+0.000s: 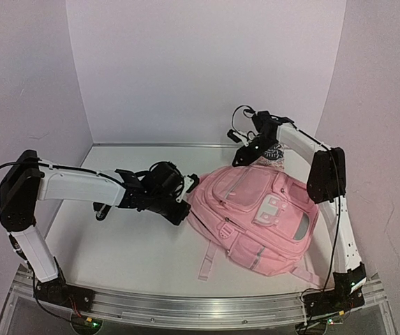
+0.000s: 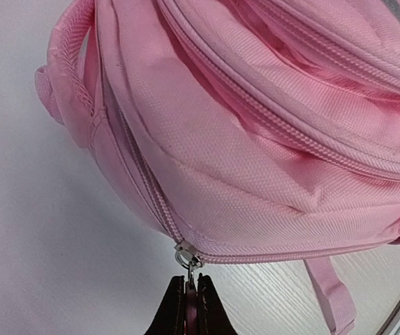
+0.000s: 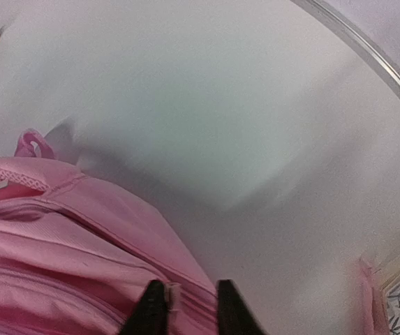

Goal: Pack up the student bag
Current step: Zip the student bag at the center of the board.

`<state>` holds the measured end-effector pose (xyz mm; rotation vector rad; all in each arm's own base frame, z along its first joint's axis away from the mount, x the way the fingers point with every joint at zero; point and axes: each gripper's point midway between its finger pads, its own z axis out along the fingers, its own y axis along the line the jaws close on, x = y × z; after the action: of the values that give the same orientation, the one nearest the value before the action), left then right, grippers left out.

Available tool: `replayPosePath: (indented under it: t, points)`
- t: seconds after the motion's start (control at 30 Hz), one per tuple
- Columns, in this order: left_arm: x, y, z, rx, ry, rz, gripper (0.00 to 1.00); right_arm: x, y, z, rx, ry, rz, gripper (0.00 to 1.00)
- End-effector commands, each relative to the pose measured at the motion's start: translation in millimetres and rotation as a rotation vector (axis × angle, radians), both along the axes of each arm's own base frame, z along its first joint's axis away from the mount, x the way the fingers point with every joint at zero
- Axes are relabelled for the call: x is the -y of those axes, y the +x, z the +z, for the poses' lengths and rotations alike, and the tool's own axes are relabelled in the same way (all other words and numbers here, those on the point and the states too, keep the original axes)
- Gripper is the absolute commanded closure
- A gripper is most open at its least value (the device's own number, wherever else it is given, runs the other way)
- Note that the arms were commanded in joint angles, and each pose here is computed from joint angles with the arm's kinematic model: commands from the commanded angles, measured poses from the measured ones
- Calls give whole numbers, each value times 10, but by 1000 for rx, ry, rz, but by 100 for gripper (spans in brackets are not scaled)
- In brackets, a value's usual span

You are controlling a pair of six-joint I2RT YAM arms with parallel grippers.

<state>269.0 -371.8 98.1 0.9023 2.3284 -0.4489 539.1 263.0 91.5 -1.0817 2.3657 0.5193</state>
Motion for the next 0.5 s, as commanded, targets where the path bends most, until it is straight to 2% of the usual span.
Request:
replayPosePath:
  t: [0.0, 0.03, 0.13, 0.27, 0.47]
  points:
    - [93, -124, 89, -22, 26, -76, 100, 220, -143, 703, 112, 39, 107, 30]
    - [111, -121, 81, -23, 27, -84, 100, 94, -247, 788, 118, 58, 150, 23]
    - [136, -109, 80, -18, 28, -93, 100, -244, -520, 994, 134, 123, 265, 15]
    - [118, -121, 102, -10, 23, -98, 100, -568, -783, 1041, 156, 161, 411, 14]
    - [59, -134, 115, -4, 28, -87, 100, -950, -1055, 726, 150, 128, 571, 15]
